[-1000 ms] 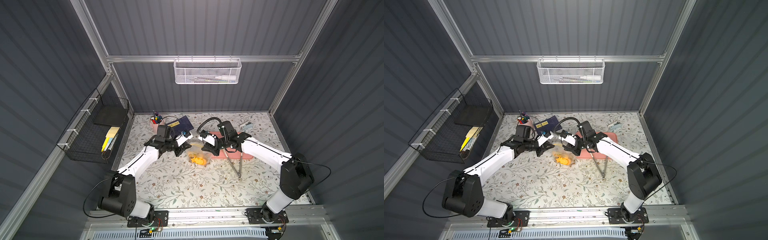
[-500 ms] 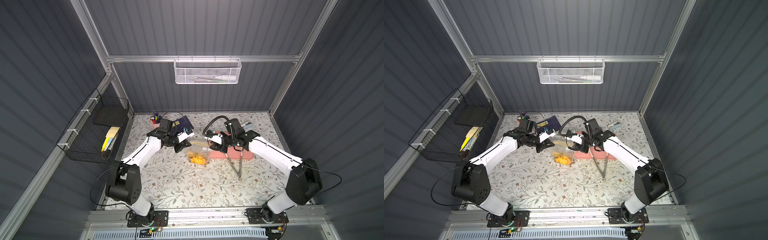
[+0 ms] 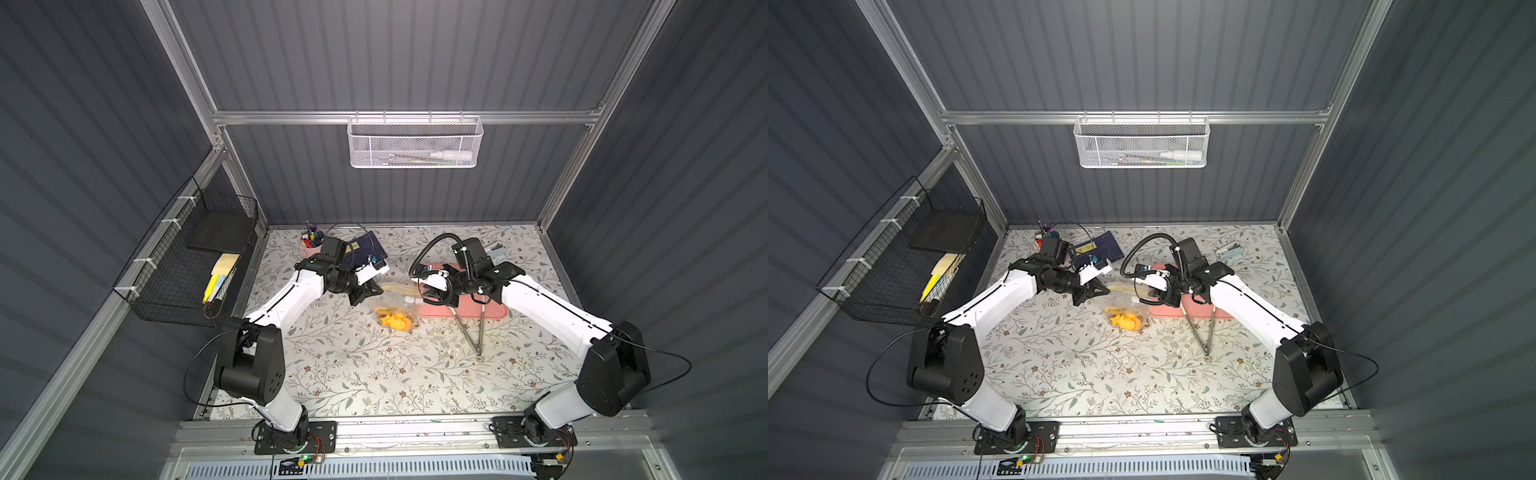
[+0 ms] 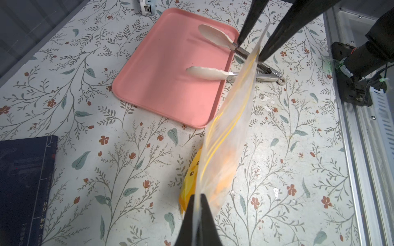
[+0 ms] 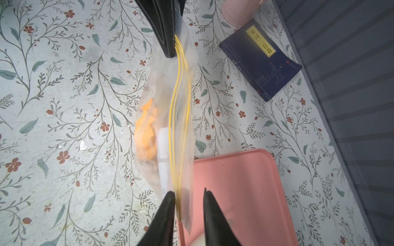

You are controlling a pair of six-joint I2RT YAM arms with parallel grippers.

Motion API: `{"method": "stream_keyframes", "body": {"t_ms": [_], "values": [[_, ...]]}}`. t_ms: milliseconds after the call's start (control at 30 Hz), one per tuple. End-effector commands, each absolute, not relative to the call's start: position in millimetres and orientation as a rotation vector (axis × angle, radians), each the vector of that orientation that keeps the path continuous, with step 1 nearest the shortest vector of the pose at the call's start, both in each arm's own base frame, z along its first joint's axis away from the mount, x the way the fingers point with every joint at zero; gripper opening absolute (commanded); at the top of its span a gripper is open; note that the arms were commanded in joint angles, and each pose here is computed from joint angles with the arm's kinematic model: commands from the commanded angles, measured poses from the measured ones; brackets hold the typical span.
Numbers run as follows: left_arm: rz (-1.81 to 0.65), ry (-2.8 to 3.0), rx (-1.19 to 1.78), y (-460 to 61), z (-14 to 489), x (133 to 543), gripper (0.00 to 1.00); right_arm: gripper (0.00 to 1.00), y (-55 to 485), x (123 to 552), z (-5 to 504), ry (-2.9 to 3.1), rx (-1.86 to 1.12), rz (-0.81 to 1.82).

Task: Put the cookies into a resealable bag to prevent moisture
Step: Close the ziploc bag at the center of the board.

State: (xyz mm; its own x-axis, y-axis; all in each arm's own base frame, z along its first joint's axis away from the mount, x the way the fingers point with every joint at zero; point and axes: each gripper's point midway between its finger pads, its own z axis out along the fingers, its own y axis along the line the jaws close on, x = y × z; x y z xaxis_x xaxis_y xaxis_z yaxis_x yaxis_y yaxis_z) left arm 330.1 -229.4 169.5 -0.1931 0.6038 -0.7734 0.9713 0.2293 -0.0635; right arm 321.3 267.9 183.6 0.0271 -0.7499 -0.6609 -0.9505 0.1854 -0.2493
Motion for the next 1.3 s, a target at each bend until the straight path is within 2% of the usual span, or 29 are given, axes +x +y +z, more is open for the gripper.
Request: {"method": "stream_keyframes", "body": {"t_ms": [0,133,267,367,400,433,600,700,767,867,933,967,1067,1100,1133,1200,1267], "values": [[-0.781,1.863,1.457,-230.1,174.6,331.8,0.00,0.27,267.8,313.7,169.4,1.786,-1.656,0.413],[-0.792,1.862,1.449,-231.5,173.9,332.9,0.00,0.27,269.2,313.8,167.5,1.795,-1.656,0.428],[-0.801,1.864,1.449,-232.2,172.1,333.3,0.00,0.16,270.9,313.5,168.4,1.788,-1.652,0.439],[-0.801,1.867,1.453,-232.0,170.4,333.1,0.00,0.14,272.7,314.4,170.2,1.772,-1.647,0.441],[-0.800,1.867,1.454,-231.9,170.1,333.3,0.00,0.10,273.3,313.5,170.0,1.771,-1.649,0.449],[-0.800,1.869,1.455,-231.9,169.7,333.1,0.00,0.00,274.1,312.7,169.7,1.767,-1.655,0.457],[-0.796,1.872,1.456,-231.3,168.9,333.3,0.00,0.00,277.4,308.9,169.2,1.778,-1.662,0.506],[-0.796,1.873,1.456,-231.2,169.1,333.1,0.00,0.18,279.6,313.3,171.3,1.785,-1.632,0.509],[-0.797,1.873,1.456,-231.1,169.3,332.6,0.00,0.21,282.8,315.6,172.8,1.786,-1.622,0.518],[-0.797,1.871,1.456,-231.2,170.0,332.5,0.00,0.19,288.4,316.2,173.6,1.786,-1.622,0.537],[-0.800,1.872,1.456,-231.3,169.7,331.9,0.00,0.10,291.0,315.7,171.6,1.787,-1.630,0.542],[-0.801,1.871,1.456,-231.4,170.1,331.8,0.00,0.02,292.2,314.7,170.6,1.784,-1.636,0.547],[-0.802,1.871,1.458,-231.2,170.1,331.0,0.00,0.00,295.9,312.0,172.5,1.769,-1.640,0.570],[-0.804,1.872,1.457,-231.3,170.2,331.0,0.00,0.09,296.8,315.0,173.9,1.774,-1.620,0.564],[-0.804,1.871,1.458,-231.3,170.4,330.8,0.00,0.32,298.1,318.0,175.2,1.780,-1.599,0.562],[-0.812,1.871,1.458,-231.7,170.2,330.2,0.00,0.37,301.6,317.9,177.1,1.773,-1.592,0.580],[-0.816,1.873,1.456,-232.0,169.8,330.5,0.00,0.33,305.2,318.1,176.1,1.777,-1.588,0.593]]}}
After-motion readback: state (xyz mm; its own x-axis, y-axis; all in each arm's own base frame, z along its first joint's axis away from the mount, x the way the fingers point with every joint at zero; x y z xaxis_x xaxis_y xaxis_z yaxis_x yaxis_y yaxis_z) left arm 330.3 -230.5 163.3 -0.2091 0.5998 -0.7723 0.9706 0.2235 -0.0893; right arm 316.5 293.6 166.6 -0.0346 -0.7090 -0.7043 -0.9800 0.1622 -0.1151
